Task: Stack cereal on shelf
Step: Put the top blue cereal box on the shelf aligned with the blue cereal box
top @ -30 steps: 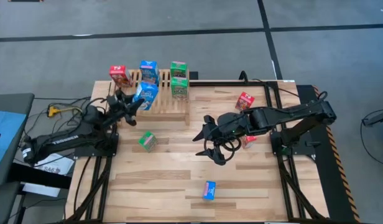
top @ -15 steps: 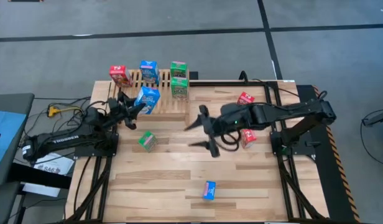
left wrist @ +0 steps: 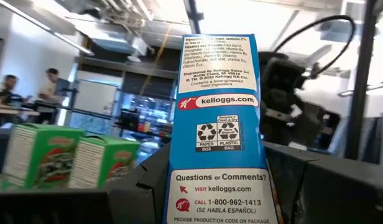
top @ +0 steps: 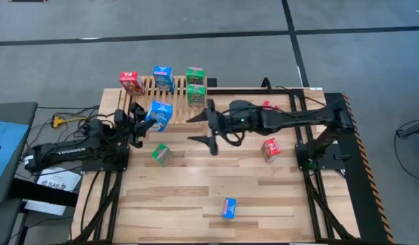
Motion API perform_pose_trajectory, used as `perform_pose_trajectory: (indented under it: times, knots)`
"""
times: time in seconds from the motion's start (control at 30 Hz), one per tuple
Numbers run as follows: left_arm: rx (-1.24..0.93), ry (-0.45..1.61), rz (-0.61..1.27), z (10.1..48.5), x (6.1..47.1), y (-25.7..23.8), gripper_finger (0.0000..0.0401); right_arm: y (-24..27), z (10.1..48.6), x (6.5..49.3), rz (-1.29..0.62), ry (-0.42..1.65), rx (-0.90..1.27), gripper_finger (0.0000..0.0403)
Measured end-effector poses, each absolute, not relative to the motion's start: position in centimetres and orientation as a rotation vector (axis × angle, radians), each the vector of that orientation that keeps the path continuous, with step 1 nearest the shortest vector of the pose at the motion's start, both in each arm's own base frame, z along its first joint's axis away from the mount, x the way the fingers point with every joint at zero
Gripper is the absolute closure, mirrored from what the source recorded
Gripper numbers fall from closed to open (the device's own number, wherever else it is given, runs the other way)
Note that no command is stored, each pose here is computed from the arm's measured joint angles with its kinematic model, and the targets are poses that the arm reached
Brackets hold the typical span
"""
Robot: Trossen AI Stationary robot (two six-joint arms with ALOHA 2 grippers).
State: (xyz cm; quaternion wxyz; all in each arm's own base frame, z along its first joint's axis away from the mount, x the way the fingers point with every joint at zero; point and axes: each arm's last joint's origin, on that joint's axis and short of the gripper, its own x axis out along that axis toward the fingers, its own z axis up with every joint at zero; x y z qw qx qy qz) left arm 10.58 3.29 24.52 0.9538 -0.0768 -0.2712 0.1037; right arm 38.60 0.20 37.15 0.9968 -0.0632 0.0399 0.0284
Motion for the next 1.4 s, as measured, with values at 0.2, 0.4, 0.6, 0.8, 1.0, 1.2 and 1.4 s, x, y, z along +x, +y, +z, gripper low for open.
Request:
perform_pose_trajectory:
  times: [0.2,0.4,0.6,0.8,1.0,1.2,1.4]
  knots:
    - [-0.167,-0.552,0.160,24.6,10.7,2.8,0.0242,0.0,36.3,39.8,0.050,0.047,-0.128,0.0107]
    - [-0.175,-0.543,0.140,24.5,11.2,2.6,0.0242,-0.2,35.5,40.6,0.044,0.028,-0.131,0.0107]
    - [-0.184,-0.521,0.139,24.2,11.8,2.5,0.0242,-0.3,34.6,41.4,0.043,0.028,-0.131,0.0107]
    - [-0.185,-0.535,0.122,24.3,12.1,2.5,0.0242,-0.5,34.8,41.3,0.037,0.020,-0.128,0.0107]
    - [-0.193,-0.528,0.111,24.1,12.6,2.4,0.0242,-0.8,34.9,41.3,0.029,0.017,-0.105,0.0107]
    - [-0.194,-0.519,0.107,24.0,12.8,2.4,0.0242,-0.7,34.9,41.2,0.030,0.018,-0.104,0.0107]
    - [-0.201,-0.513,0.062,24.0,12.8,2.3,0.0242,-0.6,34.9,41.2,0.034,0.018,-0.090,0.0107]
